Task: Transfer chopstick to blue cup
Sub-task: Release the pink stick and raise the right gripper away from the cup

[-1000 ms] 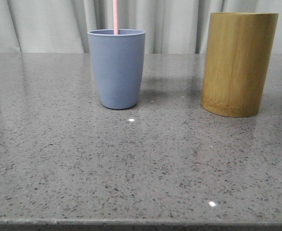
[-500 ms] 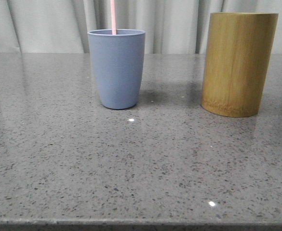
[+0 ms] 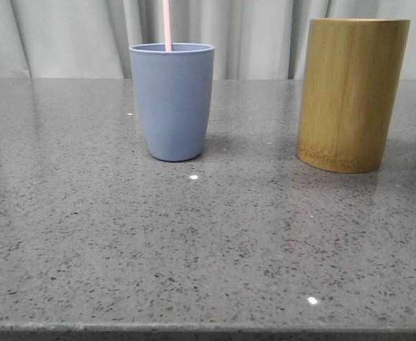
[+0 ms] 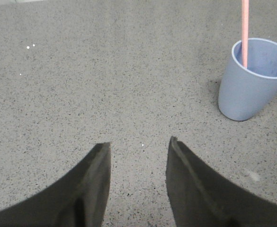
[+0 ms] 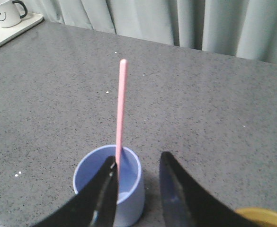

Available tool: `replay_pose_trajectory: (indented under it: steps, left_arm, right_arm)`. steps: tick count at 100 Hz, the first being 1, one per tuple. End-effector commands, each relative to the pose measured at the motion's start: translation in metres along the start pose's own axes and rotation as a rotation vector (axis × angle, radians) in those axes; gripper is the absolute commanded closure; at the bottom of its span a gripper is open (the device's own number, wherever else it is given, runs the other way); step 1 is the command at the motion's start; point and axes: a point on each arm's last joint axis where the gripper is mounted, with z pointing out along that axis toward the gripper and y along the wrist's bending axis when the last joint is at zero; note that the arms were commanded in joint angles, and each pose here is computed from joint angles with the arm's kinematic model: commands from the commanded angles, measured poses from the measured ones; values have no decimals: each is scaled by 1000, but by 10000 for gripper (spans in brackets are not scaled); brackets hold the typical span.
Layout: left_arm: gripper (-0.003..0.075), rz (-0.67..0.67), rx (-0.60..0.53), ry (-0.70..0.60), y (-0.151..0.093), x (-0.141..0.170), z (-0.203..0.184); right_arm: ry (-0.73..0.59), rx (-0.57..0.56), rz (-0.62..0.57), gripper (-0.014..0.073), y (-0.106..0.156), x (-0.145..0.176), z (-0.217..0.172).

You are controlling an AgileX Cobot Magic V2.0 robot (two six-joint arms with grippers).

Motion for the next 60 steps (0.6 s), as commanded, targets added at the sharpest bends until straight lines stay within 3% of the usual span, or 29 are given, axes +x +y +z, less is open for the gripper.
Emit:
replay_pose_trajectory:
  steps: [1,21,38,60]
  left_arm:
    - [449,-12,20,-125,-1,-14,-11]
    - [452,-9,20,-165,0,-10,-23]
    - [503,-4,16,-177,2,-4,-27]
    - [653,3,10,-200,3,-1,-35]
  right_arm:
    - [-144,15,-2,372,-5,-9,-29]
    - [-175,76,14,390,-20,12,-62]
    - [-192,137,29,399,-30,28,-87]
    - [-241,221,46,594,-39,50,-122]
